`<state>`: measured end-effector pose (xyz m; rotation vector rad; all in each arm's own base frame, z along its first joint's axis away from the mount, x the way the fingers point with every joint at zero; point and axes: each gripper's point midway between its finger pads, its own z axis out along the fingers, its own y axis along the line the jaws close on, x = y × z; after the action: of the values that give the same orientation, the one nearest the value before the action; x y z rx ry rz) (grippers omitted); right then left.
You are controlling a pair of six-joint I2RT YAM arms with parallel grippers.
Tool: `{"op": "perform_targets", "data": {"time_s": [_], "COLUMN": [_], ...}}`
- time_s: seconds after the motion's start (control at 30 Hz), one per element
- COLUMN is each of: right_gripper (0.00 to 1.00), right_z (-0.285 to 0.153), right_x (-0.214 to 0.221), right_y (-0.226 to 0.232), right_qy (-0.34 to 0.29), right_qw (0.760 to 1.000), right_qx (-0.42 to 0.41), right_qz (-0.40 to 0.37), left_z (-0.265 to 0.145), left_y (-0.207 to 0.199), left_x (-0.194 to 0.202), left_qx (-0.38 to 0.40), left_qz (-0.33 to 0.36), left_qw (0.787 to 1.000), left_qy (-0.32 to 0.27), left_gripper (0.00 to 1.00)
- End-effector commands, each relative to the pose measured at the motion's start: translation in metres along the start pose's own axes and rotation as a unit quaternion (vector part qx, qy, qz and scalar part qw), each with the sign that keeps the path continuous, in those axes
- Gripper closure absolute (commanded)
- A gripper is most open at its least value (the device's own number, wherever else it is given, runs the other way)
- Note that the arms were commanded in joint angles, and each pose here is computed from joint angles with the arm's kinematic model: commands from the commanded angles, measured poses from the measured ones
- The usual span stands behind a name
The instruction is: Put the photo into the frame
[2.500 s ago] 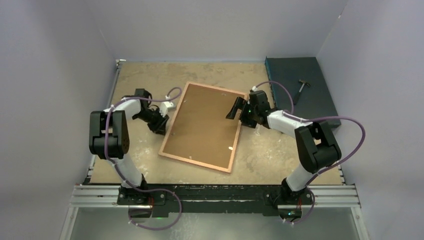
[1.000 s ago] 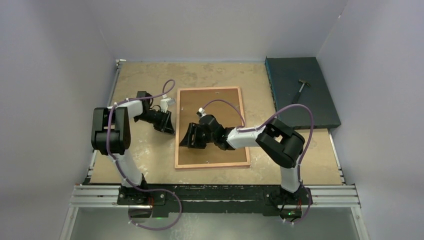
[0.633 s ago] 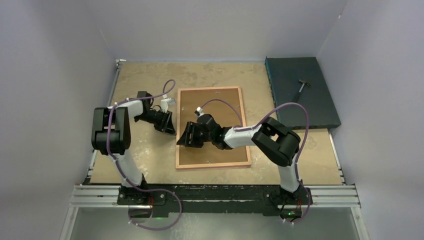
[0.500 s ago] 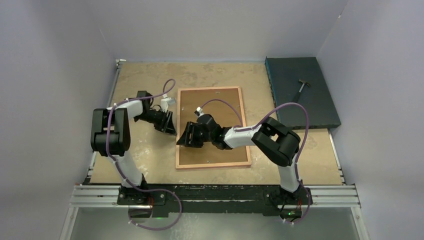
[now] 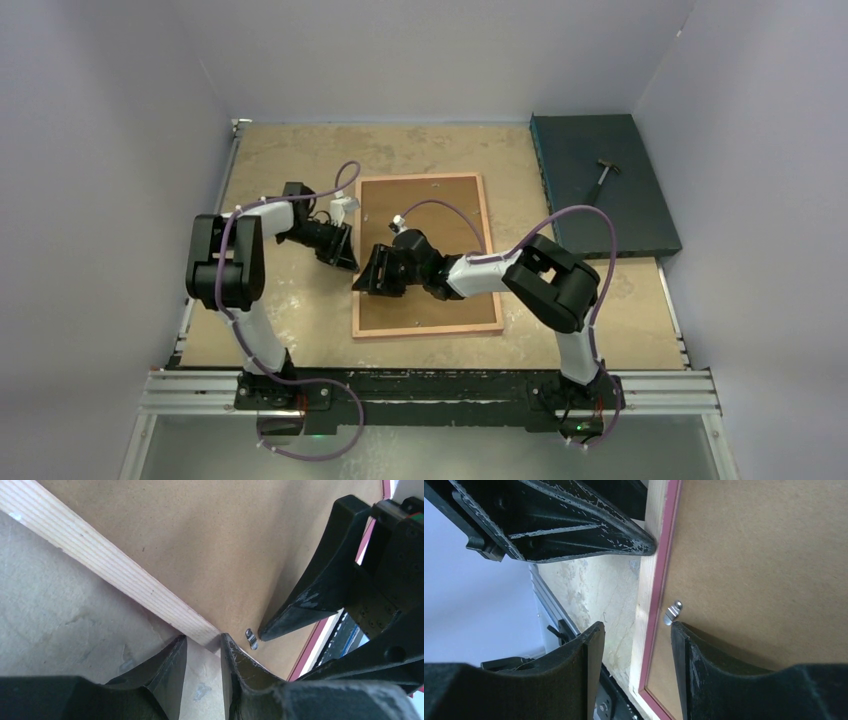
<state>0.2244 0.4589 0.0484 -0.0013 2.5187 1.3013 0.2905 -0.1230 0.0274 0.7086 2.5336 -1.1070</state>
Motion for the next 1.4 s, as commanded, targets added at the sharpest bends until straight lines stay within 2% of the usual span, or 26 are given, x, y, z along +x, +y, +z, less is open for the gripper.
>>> {"op": "perform_targets", "data": {"time_s": [0.0,0.47,0.8,1.07,1.17,1.37], "right_gripper": [0.46,0.47,0.49,0.48,0.42,0.22], "right_z": [0.005,0.014,0.022,0.010,-0.008,-0.059], "right_x": [0.007,0.003,-0.006,-0.008,-0.011,-0.047], "right_y": [0.000,-0.007,-0.004,0.014,0.028,0.035], "right_qy": [0.009,0.001,-0.012,-0.009,-0.011,-0.061], "right_qw": [1.000,1.000,1.000,0.999,0.999,0.996], "right_qx": [-0.005,0.008,0.012,-0.008,-0.027,-0.032], "right_qz": [0.005,0.004,-0.004,-0.031,-0.037,-0.051], "left_z": [0.010,0.013,0.013,0.011,0.003,-0.022], "left_y": [0.003,0.004,0.002,0.001,0.000,-0.012], "left_x": [0.001,0.009,0.011,0.009,0.001,-0.023], "left_qx": [0.000,-0.002,0.005,0.007,0.008,0.013], "left_qz": [0.002,-0.005,-0.001,-0.001,0.005,0.037], "left_qw": [1.000,1.000,1.000,1.000,1.000,0.999], "left_qy": [0.004,0.011,0.014,0.014,0.007,-0.012], "left_gripper": [0.73,0.83,0.94,0.96,0.95,0.72]}}
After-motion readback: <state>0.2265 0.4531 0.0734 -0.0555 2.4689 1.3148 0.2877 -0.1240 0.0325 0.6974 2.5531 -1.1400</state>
